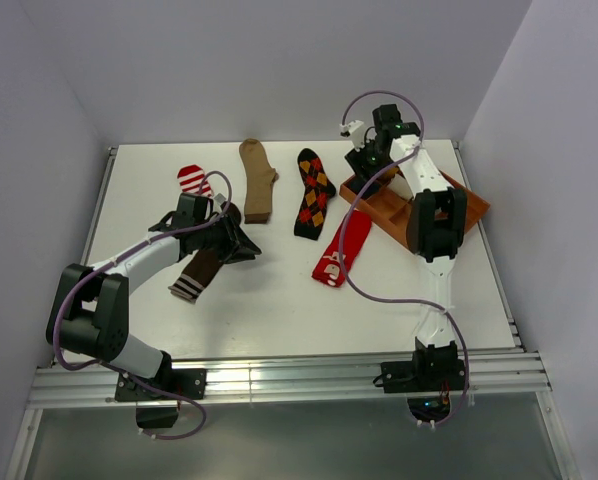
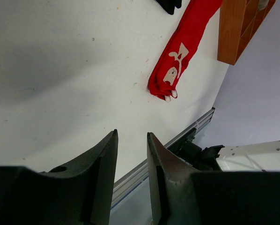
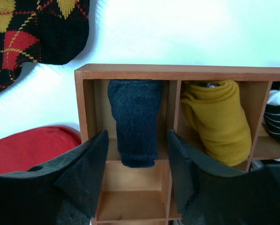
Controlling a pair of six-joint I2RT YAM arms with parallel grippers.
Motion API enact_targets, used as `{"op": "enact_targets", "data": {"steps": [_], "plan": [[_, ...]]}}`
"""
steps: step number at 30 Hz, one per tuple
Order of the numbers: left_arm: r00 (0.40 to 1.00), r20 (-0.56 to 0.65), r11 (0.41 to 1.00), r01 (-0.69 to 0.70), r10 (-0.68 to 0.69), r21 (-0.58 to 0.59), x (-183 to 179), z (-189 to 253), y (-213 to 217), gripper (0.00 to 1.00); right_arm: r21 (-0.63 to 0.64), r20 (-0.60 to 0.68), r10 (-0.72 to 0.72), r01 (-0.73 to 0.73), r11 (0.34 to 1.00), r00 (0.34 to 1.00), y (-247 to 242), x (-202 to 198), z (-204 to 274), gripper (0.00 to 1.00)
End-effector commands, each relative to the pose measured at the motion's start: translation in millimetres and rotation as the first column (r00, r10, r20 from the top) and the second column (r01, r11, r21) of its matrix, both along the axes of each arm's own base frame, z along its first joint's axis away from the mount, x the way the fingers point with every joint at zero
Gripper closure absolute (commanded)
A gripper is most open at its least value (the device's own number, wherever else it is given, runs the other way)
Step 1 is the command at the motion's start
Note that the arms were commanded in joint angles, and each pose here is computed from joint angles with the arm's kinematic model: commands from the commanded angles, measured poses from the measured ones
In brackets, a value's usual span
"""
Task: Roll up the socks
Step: Place the sock in the storage box.
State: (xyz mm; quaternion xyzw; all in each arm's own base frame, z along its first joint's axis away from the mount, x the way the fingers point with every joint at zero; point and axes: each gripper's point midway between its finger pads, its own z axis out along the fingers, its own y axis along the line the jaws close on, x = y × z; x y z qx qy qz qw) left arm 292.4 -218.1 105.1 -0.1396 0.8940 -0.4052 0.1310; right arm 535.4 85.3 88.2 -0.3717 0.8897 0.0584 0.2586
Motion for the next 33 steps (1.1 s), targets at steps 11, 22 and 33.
{"op": "enact_targets", "data": {"steps": [11, 22, 33], "plan": [[0.998, 0.061, 1.0, 0.027, -0.026, -0.017, 8.2, 15.1, -3.0, 0.64, -0.059, -0.024, 0.004, -0.006, 0.998, 1.0, -7.6, -11.9, -1.0, 0.61], [0.998, 0.054, 1.0, 0.024, -0.023, -0.013, 8.5, 13.5, -2.8, 0.64, -0.071, -0.116, 0.002, -0.01, 0.997, 0.993, -9.0, -20.8, -39.1, 0.71], [0.998, 0.053, 1.0, 0.022, -0.021, -0.019, 10.6, 12.3, -3.9, 0.64, -0.091, -0.154, -0.003, -0.011, 0.996, 0.988, -11.6, -25.8, -55.2, 0.72]]}}
